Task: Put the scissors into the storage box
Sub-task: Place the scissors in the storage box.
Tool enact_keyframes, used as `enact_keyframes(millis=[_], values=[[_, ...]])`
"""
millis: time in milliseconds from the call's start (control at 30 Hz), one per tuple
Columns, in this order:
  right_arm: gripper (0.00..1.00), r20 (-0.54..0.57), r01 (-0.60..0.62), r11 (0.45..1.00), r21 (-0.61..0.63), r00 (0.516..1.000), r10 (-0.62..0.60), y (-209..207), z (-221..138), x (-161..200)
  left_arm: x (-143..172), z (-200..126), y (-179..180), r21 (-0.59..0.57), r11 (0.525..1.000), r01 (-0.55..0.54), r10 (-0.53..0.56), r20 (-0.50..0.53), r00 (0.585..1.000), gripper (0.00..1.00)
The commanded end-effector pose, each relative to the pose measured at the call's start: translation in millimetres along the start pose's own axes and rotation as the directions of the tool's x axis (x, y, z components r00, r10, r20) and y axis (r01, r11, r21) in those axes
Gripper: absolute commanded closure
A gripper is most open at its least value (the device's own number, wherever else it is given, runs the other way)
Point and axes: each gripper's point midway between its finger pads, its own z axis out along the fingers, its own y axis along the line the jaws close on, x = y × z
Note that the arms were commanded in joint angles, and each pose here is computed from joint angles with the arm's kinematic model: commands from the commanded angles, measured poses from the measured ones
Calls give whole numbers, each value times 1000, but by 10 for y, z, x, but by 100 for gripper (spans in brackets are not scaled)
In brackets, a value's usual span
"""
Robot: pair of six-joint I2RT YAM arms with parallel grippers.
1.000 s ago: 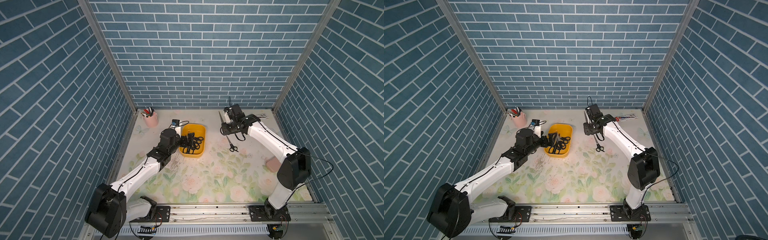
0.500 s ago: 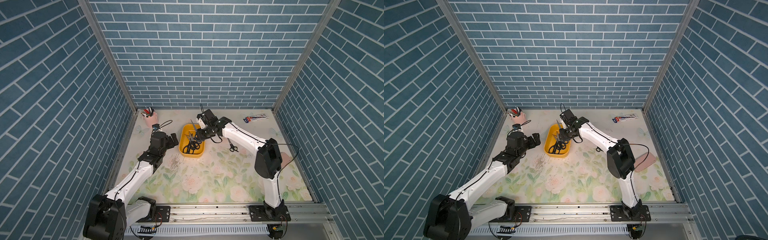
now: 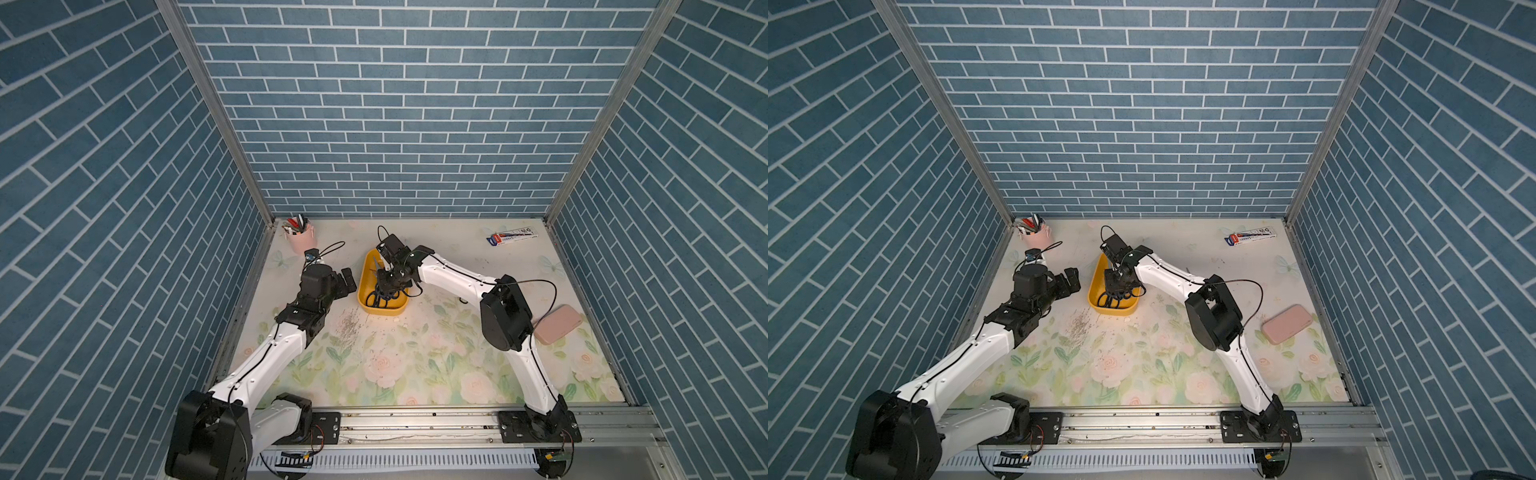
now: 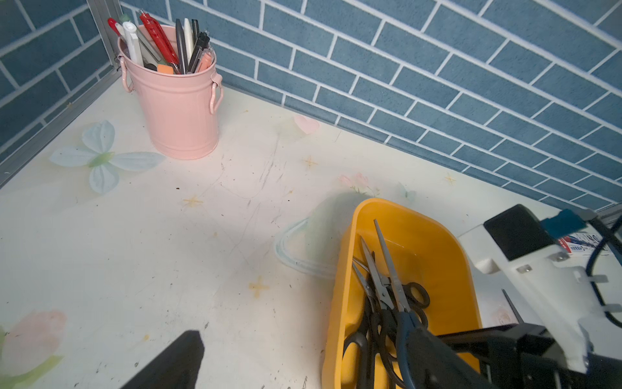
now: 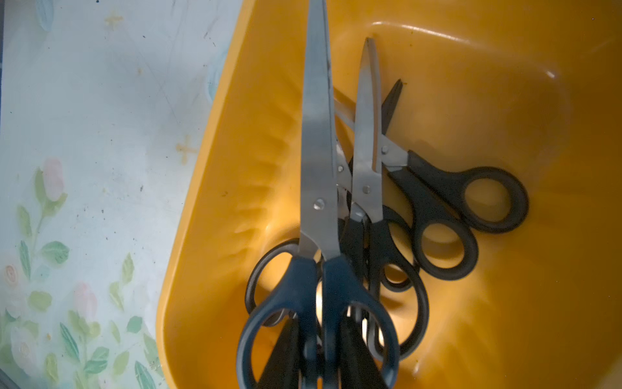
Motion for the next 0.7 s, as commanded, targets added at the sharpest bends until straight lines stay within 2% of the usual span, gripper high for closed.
enact_keyframes(millis=[0,67,167,233,333,400,467,600,667], values=[[55,28,-33,999,9,999,33,27,-26,-90,84,8,54,-14,1000,-18,17,-20,1000,0],[51,42,-26,1000,3,999,26,48,-79,-123,58,-5,13,8,1000,-22,22,-12,1000,0],[49,112,8,1000,-9,994,-7,117,-326,-276,-13,-47,-52,40,999,-29,29,13,1000,0],[51,216,70,997,-26,974,-63,215,-701,-475,-80,-87,-106,68,997,-33,31,34,999,0],[51,389,130,989,77,909,-150,85,-1298,-692,-141,-147,-381,209,976,-64,54,52,997,0],[46,451,128,977,173,871,-194,-191,-1611,-742,-117,-219,-744,352,926,-132,120,55,991,0],[46,453,93,971,222,871,-187,-609,-1783,-744,-45,-292,-1077,412,885,-216,208,64,976,0],[48,338,17,978,210,937,-89,-1617,-1800,-485,162,-566,-1815,585,716,-381,376,136,917,4],[51,248,18,974,227,966,-76,-1974,-1706,-251,305,-684,-2112,669,623,-405,420,151,895,5]])
